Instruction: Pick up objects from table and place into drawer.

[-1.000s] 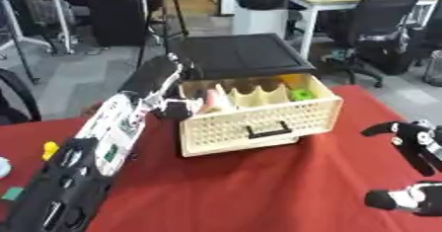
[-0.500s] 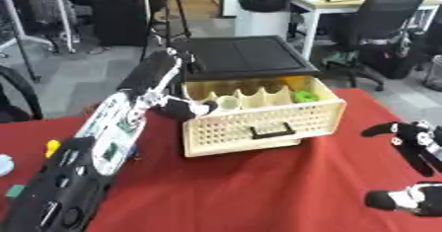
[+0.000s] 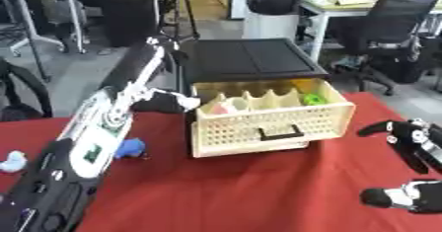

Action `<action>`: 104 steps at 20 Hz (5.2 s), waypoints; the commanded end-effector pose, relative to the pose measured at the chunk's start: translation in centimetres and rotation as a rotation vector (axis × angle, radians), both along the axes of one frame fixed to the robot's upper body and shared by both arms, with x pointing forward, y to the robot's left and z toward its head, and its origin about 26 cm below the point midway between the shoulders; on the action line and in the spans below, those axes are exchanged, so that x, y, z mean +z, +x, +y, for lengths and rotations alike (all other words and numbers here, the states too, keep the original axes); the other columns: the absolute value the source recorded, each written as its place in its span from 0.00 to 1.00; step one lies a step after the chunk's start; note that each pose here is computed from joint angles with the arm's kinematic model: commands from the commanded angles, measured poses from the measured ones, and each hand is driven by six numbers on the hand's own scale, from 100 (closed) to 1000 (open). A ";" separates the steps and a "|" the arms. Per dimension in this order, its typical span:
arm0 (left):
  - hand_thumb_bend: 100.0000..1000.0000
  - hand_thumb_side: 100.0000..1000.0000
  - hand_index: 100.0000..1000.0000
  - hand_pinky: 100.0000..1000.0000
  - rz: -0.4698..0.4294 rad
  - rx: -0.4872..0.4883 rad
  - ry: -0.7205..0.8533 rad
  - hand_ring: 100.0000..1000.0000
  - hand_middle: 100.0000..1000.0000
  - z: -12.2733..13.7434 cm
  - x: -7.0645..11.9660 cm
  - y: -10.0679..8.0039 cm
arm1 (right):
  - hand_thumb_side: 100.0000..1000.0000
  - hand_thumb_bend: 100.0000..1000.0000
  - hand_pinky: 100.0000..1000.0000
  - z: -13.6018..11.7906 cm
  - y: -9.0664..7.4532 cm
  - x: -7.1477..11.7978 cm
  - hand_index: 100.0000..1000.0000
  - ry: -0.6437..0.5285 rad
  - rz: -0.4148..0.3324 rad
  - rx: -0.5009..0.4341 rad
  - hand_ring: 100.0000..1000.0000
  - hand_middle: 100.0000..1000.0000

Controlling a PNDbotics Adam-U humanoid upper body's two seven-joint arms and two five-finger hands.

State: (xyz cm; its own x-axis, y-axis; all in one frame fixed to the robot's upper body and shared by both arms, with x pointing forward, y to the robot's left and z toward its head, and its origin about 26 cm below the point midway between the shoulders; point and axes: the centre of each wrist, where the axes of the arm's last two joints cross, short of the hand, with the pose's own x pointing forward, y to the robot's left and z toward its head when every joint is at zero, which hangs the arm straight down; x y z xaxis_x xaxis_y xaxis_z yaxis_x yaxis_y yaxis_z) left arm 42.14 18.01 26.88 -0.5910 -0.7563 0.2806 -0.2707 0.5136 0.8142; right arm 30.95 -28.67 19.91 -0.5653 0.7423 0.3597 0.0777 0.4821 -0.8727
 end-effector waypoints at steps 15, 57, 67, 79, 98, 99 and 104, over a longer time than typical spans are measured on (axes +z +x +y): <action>0.48 0.22 0.63 0.47 0.017 0.067 -0.170 0.44 0.46 6.3 0.7 -4.1 | 0.77 1.00 0.00 1.0 0.0 0.7 0.59 -0.026 0.010 0.067 0.00 0.00; 0.39 0.24 0.64 0.47 0.077 0.086 -0.253 0.44 0.46 7.3 -1.6 -4.8 | 0.69 1.00 0.00 -0.1 5.2 -5.3 0.71 -0.159 0.235 -0.097 0.00 0.00; 0.39 0.24 0.64 0.47 0.077 0.089 -0.258 0.44 0.46 7.4 -1.7 -4.7 | 0.69 1.00 0.00 -0.5 5.6 -5.0 0.65 -0.165 0.228 -0.124 0.00 0.00; 0.37 0.24 0.64 0.47 0.073 0.086 -0.265 0.44 0.46 7.3 -1.5 -4.7 | 0.69 1.00 0.00 -0.9 6.4 -4.1 0.64 -0.169 0.208 -0.148 0.00 0.00; 0.35 0.24 0.64 0.47 0.060 0.078 -0.275 0.44 0.46 7.4 -1.2 -4.9 | 0.71 1.00 0.00 -2.2 7.4 -2.9 0.65 -0.182 0.171 -0.212 0.00 0.00; 0.35 0.24 0.64 0.47 0.059 0.077 -0.276 0.44 0.46 7.4 -1.2 -4.9 | 0.71 1.00 0.00 -2.2 7.4 -2.8 0.65 -0.182 0.166 -0.215 0.00 0.00; 0.34 0.24 0.64 0.47 0.054 0.075 -0.278 0.44 0.46 7.4 -1.1 -5.0 | 0.71 1.00 0.00 -2.7 7.6 -2.2 0.65 -0.182 0.154 -0.235 0.00 0.00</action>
